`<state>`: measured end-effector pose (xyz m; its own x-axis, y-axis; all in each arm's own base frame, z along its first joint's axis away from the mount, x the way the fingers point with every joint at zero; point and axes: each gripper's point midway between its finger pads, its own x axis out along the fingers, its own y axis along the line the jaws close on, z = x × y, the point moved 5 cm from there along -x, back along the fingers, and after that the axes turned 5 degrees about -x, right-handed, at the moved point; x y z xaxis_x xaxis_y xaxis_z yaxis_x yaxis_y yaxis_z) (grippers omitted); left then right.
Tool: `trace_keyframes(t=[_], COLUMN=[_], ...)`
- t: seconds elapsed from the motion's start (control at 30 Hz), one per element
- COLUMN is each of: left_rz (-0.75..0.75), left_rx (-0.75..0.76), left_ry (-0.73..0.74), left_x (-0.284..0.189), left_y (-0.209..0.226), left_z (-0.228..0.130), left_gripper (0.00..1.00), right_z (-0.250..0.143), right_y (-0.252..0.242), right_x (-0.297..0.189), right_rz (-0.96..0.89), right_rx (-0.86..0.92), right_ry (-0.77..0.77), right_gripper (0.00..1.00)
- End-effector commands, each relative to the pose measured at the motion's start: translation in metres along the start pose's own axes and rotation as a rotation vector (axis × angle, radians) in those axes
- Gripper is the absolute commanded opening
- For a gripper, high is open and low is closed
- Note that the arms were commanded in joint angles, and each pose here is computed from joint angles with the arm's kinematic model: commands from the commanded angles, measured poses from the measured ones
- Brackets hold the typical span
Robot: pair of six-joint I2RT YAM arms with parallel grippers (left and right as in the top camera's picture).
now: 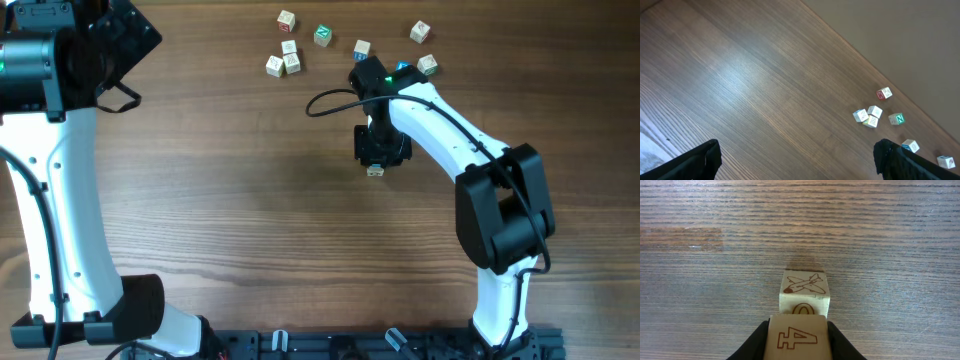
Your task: Form a tower
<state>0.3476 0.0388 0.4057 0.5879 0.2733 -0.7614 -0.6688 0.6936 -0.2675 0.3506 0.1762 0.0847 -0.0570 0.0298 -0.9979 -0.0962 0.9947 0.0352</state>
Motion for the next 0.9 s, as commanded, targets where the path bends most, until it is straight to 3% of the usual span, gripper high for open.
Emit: trace_keyframes(t=[0.0, 0.87], left_rz=[-0.005, -0.005], left_rx=[-0.025, -0.025], left_ry=[-0.034, -0.034], left_x=[-0.0098, -0.0098], left_y=[0.0037, 0.0037], left_z=[0.0052, 0.0052], left_gripper=[1.00, 1.00], right_z=[0.0064, 0.0036], right_y=[0.0026, -0.0007], right_x=[-0.0174, -0.0113], right_rz=[0.011, -0.009], right_rx=[-0.028, -0.049], right_ry=[-0.063, -0.052], right_gripper=[0.19, 0.19])
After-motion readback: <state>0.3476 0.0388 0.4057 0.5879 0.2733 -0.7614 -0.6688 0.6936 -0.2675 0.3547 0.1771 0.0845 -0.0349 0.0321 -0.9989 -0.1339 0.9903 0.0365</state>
